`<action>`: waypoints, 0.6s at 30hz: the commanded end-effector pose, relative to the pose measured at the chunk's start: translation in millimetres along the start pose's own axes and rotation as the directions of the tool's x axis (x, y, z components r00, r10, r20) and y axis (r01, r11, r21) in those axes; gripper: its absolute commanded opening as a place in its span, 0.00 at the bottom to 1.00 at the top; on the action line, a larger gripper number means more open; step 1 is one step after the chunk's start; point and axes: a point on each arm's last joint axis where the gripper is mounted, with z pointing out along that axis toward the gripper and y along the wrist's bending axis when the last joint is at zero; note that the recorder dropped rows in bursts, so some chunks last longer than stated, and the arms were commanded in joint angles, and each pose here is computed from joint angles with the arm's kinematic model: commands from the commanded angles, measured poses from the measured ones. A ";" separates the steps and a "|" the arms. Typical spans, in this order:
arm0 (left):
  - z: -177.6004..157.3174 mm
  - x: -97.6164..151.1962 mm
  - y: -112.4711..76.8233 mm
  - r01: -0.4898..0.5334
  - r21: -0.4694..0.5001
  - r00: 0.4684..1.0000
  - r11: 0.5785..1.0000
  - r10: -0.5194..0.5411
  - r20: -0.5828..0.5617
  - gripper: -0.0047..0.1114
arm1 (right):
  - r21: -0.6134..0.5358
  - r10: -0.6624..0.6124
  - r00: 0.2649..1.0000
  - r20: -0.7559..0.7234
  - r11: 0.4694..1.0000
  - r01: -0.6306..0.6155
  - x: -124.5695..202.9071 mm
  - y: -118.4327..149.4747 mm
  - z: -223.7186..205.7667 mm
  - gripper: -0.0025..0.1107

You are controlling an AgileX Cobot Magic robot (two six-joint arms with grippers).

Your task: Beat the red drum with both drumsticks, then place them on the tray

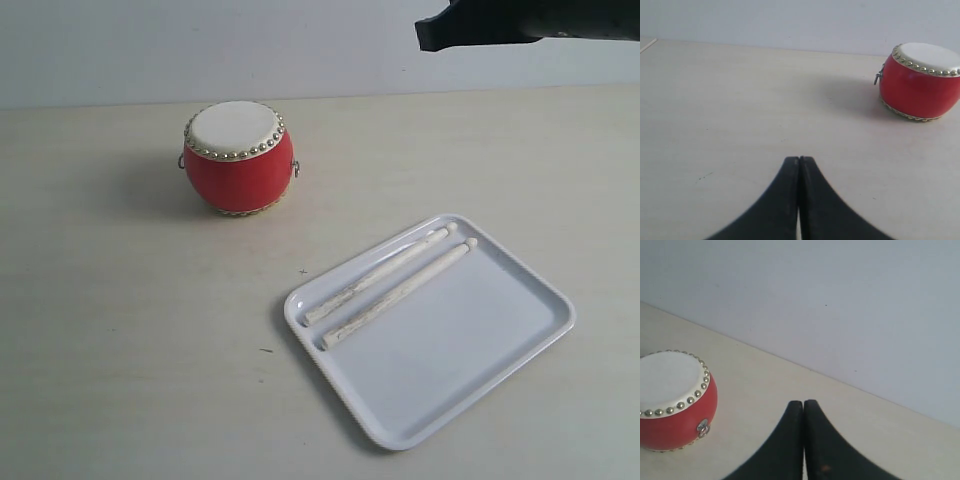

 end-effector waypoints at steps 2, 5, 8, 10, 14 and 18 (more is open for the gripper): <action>-0.3 -1.1 -0.3 0.018 0.003 1.000 1.000 -0.018 0.015 0.05 | 0.025 -0.004 0.995 0.101 1.000 0.001 -22.5 -5.0 -26.9 0.02; -0.3 -1.1 -0.3 0.018 0.003 1.000 1.000 -0.018 0.015 0.05 | 0.036 -0.008 0.987 0.161 0.999 0.002 -34.6 -6.9 -46.4 0.02; -0.3 -1.1 -0.3 0.018 0.003 1.000 1.000 -0.018 0.015 0.05 | 0.047 -0.011 0.974 0.225 0.999 0.000 -46.6 -8.6 -68.6 0.02; -0.3 -1.1 -0.3 0.018 0.003 1.000 1.000 -0.018 0.015 0.05 | 0.047 -0.012 0.966 0.259 0.999 0.000 -53.0 -9.0 -84.0 0.02; -0.3 -1.1 -0.3 0.018 0.003 1.000 1.000 -0.018 0.015 0.05 | 0.014 0.035 0.952 0.305 0.999 -0.042 -54.7 -6.4 -122.1 0.02; -0.3 -1.1 -0.3 0.018 0.003 1.000 1.000 -0.018 0.015 0.05 | 0.022 0.031 0.933 0.359 0.999 -0.042 -31.8 -2.1 -166.1 0.02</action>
